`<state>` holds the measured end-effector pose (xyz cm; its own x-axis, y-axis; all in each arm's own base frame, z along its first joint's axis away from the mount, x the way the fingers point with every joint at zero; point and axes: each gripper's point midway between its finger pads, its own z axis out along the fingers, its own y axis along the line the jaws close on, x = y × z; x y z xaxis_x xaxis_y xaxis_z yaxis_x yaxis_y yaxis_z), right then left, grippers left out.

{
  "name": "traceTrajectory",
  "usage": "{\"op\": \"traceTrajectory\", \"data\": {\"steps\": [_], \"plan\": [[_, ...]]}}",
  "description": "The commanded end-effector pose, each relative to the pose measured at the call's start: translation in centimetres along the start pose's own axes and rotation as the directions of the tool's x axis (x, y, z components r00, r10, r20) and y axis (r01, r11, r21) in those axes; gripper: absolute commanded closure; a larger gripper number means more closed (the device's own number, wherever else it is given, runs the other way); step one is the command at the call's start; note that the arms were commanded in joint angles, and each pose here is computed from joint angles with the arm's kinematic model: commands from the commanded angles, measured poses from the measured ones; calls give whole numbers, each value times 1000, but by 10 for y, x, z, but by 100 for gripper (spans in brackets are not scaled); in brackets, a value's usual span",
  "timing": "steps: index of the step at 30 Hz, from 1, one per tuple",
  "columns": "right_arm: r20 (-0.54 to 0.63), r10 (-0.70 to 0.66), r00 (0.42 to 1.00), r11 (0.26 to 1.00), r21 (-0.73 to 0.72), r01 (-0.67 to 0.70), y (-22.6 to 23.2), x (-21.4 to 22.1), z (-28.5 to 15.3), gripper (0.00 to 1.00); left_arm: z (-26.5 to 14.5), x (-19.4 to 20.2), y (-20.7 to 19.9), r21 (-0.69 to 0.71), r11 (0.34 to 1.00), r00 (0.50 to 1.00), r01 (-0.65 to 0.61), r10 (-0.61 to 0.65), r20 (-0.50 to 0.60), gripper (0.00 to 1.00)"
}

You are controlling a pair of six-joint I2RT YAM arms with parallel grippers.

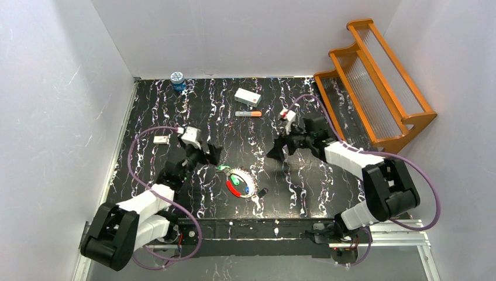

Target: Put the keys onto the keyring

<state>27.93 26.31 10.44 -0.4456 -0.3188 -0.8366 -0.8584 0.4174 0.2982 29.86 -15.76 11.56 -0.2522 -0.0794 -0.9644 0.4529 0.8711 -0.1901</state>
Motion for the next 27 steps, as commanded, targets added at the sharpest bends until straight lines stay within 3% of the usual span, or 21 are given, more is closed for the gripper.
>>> {"op": "traceTrajectory", "data": {"steps": [1,4,8,12,17,21,23,27], "plan": [[188,49,981,983,163,-80,-42,-25,-35,1,5,-34,59,-196,979,995,57,-38,96,2],[238,44,970,932,341,-126,-79,-16,-65,1,4,-34,100,-358,934,997,25,4,79,2],[255,47,966,818,545,-183,-117,7,-101,1,-4,-23,151,-591,805,998,-51,67,5,2],[278,54,959,694,680,-236,-145,39,-127,1,-2,-9,183,-700,708,996,-92,81,-49,2],[287,-23,958,628,750,-209,-160,60,-144,1,20,-13,189,-650,727,974,-221,197,-111,2],[276,-64,959,608,773,-182,-168,66,-147,1,14,-6,189,-657,736,986,-163,113,-118,2],[272,-102,957,623,767,-151,-169,60,-144,1,15,-1,186,-627,754,980,-194,128,-150,2],[290,-118,950,611,775,-161,-180,53,-144,1,11,0,195,-657,717,971,-232,137,-193,2]]}}
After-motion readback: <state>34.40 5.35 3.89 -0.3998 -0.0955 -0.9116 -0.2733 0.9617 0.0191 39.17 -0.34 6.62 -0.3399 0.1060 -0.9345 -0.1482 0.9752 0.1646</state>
